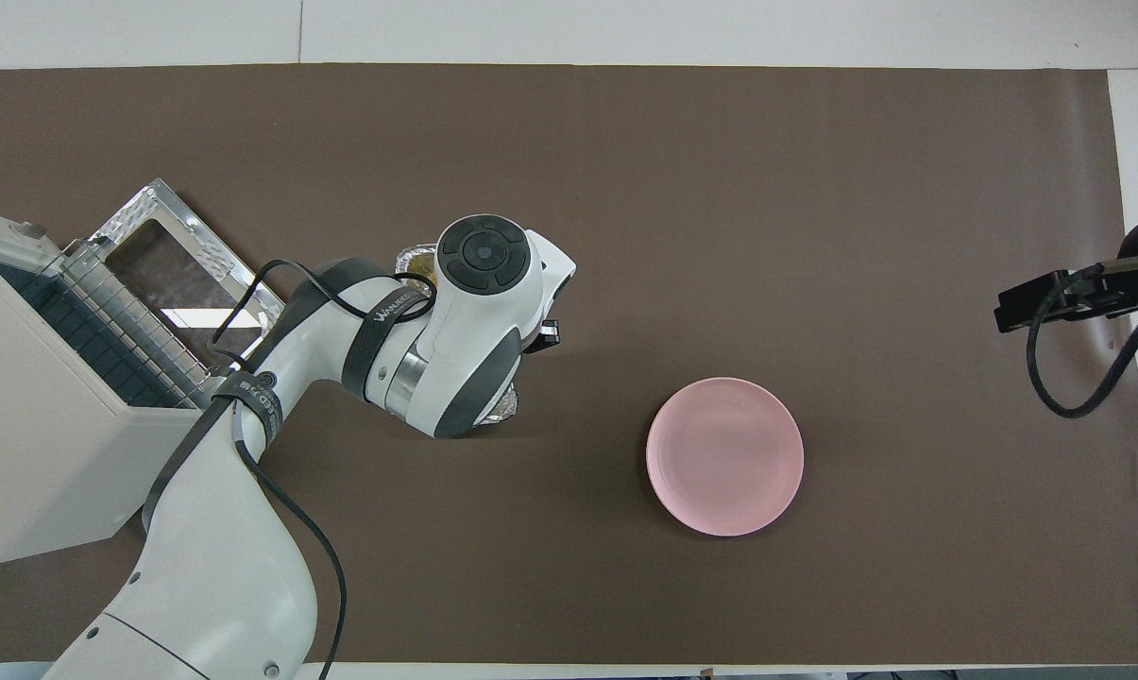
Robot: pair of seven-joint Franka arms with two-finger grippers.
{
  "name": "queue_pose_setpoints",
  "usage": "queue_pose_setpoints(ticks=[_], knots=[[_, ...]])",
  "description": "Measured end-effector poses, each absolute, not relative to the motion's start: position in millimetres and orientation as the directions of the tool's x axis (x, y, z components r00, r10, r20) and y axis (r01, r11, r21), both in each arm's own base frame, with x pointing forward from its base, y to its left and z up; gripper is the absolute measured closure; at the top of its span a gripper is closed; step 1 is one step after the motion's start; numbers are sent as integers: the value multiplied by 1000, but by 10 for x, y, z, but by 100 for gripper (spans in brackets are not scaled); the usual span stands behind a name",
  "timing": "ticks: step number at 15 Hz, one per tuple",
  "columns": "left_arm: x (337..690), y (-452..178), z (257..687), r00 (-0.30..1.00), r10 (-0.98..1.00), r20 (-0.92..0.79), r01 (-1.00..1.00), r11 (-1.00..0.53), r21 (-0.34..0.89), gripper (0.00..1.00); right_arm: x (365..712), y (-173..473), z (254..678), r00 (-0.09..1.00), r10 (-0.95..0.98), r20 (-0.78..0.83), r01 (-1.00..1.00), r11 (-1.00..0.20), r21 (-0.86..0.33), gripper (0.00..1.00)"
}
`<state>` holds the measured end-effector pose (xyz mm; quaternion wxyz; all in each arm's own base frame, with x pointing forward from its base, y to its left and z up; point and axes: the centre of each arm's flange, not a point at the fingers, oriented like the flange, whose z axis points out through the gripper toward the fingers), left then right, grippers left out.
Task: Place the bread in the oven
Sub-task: 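Lift the foil tray with the left gripper into the toaster oven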
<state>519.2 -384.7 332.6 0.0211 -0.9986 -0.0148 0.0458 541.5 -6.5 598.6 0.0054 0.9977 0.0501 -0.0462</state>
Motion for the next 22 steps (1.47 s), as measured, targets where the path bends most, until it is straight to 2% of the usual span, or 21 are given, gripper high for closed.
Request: queue_pose_setpoints(ticks=[2,5,10,15,19,22], knots=[[5346,-3725,3559,995,76,-72,73,-997,-38,98,5415,-65,5987,991,99,-92,100,-995,6,0],[5777,-3236,4089,984,173,-43,172,-985,-25,98,5415,-65,5987,991,99,-92,100,-995,6,0],[6279,-2260,4394,942,334,-41,330,-941,-77,98,5415,-42,5987,991,100,-90,99,-995,-17,0],[6633,-1188,4430,872,490,-1,484,-860,-160,98,5414,-35,5990,991,99,-88,97,-995,-29,0],[6667,-612,4334,836,549,-15,531,-815,-231,98,5412,-52,5990,991,96,-89,94,-995,-29,0],[6620,-446,4245,843,537,-38,507,-814,-283,98,5411,-46,5989,991,97,-90,95,-995,-29,0]])
